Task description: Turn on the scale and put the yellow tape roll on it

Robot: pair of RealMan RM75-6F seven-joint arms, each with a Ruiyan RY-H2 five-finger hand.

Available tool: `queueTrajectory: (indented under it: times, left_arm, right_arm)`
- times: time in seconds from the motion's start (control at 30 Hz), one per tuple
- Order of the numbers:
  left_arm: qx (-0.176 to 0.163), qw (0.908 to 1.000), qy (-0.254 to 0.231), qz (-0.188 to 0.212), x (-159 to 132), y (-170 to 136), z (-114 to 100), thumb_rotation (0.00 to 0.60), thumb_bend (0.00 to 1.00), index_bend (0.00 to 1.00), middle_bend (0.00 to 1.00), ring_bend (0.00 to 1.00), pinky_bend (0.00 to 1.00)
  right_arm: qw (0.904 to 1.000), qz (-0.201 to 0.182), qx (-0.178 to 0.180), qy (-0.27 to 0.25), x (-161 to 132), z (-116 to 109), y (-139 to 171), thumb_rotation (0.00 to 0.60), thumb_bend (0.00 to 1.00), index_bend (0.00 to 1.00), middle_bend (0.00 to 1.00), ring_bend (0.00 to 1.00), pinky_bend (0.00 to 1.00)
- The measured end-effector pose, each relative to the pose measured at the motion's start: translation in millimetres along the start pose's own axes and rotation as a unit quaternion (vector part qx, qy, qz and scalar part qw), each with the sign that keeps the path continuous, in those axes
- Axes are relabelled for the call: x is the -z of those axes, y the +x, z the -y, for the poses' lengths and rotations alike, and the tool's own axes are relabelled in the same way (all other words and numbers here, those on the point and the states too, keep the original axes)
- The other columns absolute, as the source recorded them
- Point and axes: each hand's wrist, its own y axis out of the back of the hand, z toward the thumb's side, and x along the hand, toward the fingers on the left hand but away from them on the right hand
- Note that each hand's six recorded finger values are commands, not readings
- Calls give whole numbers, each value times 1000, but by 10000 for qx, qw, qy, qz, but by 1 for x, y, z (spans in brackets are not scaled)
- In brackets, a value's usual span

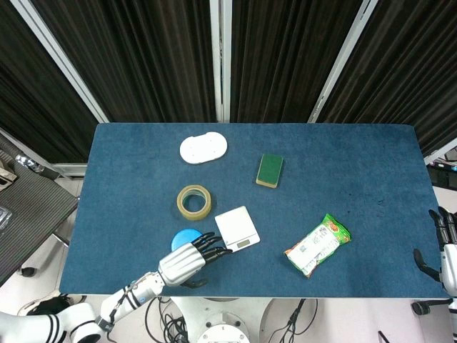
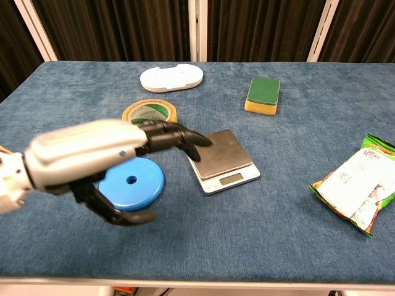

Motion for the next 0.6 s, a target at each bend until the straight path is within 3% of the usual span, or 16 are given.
queueTrajectory:
  times: [0.2,0.6]
  left_arm:
    - [122,9999,-84,90,3,14,16,600,380,40,190,0,16]
    - [196,9998,28,95,12,32,30,600,446,40,184,0,15]
  right_arm:
    - [10000,34,-5,-16,3,1,1,600,275,0,0,0,0]
    - [9999,108,-72,2,7,5,-3,600,275,0,0,0,0]
